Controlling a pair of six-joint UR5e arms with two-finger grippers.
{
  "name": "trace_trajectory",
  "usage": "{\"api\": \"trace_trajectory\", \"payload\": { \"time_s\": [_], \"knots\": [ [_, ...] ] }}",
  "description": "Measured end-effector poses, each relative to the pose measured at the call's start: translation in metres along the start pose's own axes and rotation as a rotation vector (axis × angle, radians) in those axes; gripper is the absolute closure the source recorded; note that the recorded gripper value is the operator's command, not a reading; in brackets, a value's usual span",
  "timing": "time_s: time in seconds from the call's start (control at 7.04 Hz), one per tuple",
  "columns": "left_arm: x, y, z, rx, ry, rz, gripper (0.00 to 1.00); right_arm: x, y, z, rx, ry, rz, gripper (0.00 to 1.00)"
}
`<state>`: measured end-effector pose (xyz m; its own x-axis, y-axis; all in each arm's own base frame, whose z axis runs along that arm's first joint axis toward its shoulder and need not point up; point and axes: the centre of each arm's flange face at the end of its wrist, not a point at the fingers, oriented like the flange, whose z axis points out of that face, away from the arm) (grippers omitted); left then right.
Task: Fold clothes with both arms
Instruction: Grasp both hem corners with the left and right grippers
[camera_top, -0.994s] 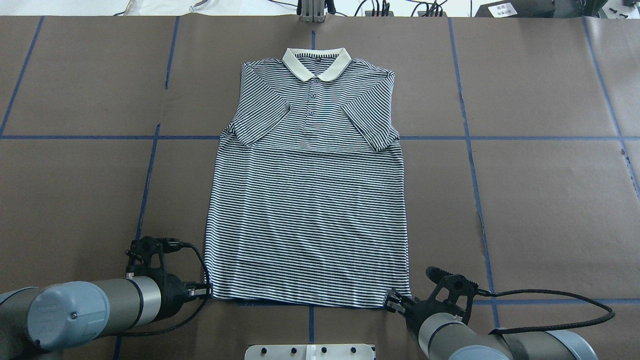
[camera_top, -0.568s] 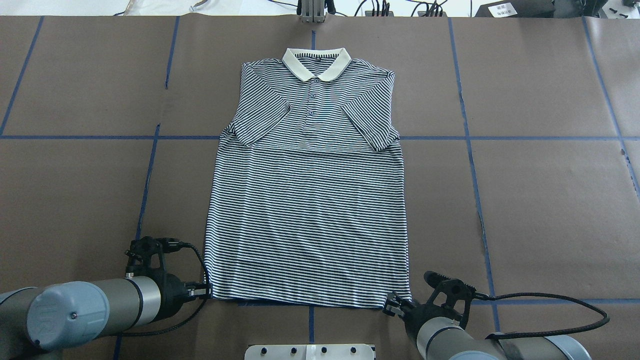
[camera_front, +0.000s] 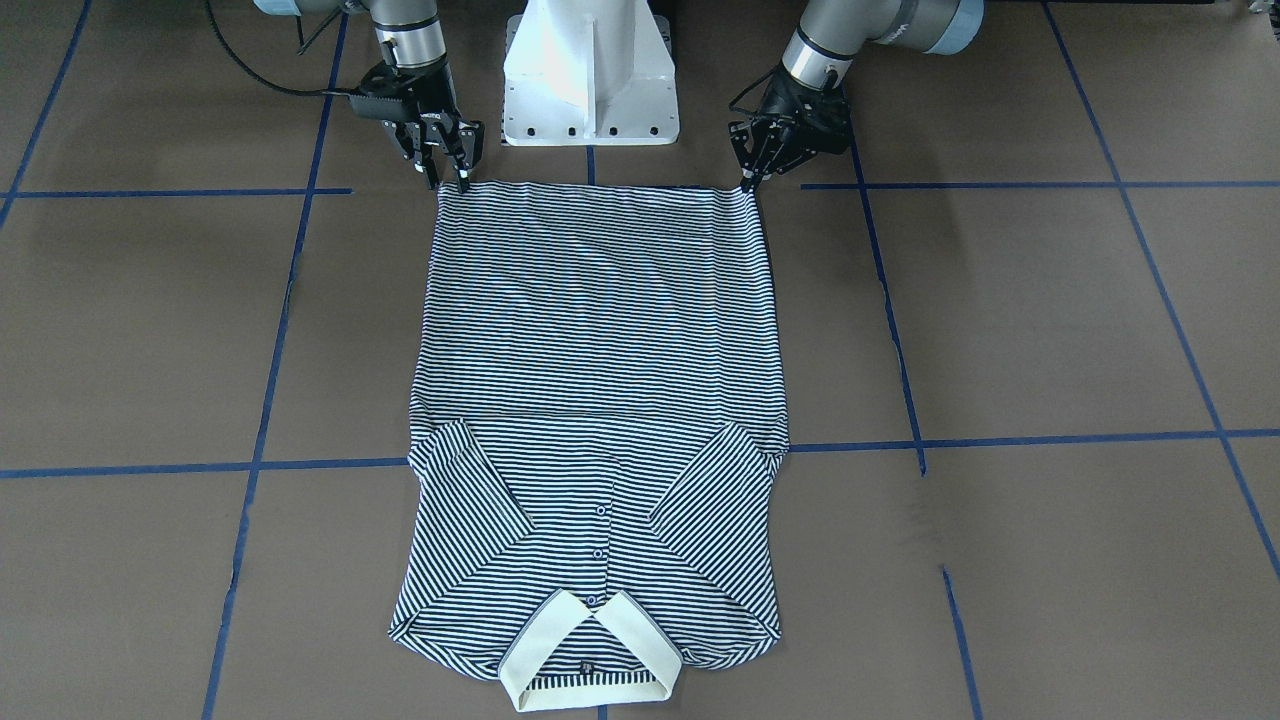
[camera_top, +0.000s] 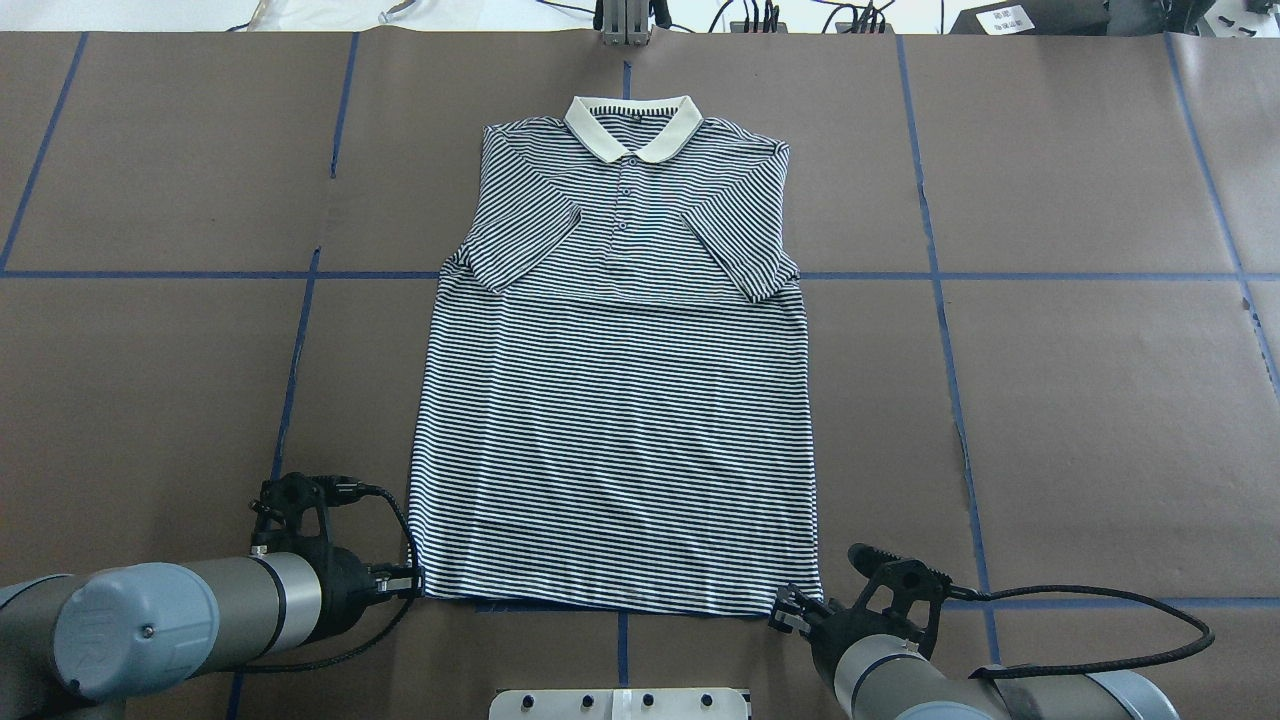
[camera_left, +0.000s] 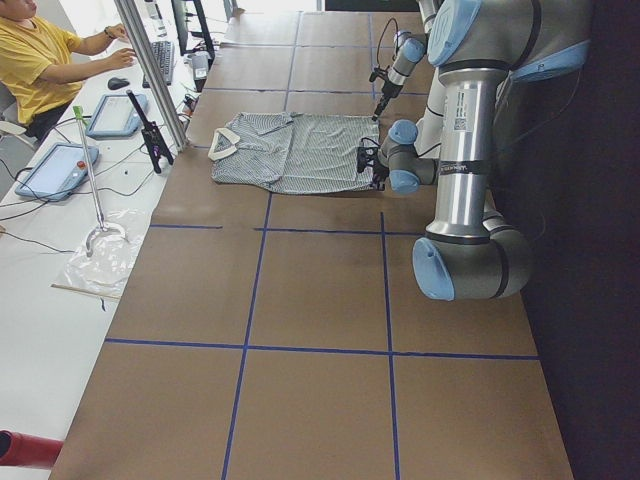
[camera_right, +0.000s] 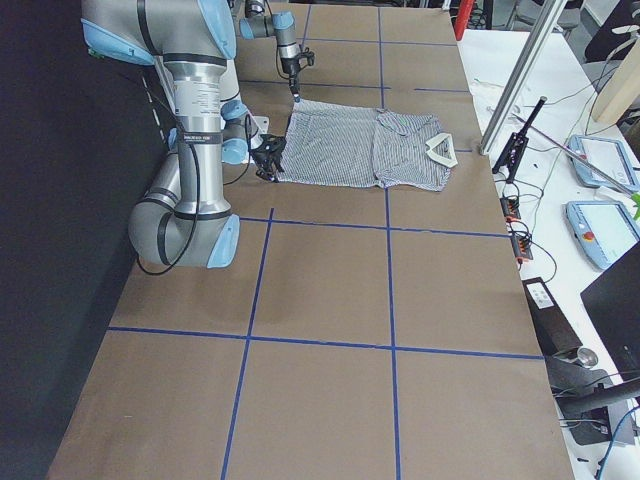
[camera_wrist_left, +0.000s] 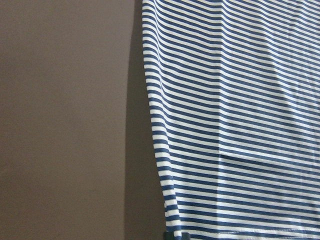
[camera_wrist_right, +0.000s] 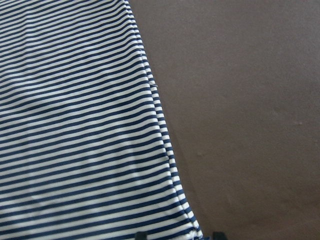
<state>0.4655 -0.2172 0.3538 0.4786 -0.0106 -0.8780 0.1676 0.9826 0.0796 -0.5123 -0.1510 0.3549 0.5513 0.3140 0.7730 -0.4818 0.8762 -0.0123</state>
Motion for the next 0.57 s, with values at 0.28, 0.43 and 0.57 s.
{"api": "trace_trajectory", "payload": {
  "time_s": [0.28, 0.43, 0.57],
  "knots": [
    [-0.0001, 0.0, 0.0001, 0.0, 0.0, 0.0, 1.0, -0.0005, 0.0, 0.0001, 0.0, -0.001, 0.001, 0.84],
    [0.0, 0.0, 0.0, 0.0, 0.0, 0.0, 1.0, -0.0013, 0.0001, -0.0002, 0.0, -0.002, 0.003, 1.0],
    [0.0001, 0.0, 0.0, 0.0, 0.0, 0.0, 1.0, -0.002, -0.0001, -0.0004, 0.0, -0.003, 0.005, 1.0]
  ]
}}
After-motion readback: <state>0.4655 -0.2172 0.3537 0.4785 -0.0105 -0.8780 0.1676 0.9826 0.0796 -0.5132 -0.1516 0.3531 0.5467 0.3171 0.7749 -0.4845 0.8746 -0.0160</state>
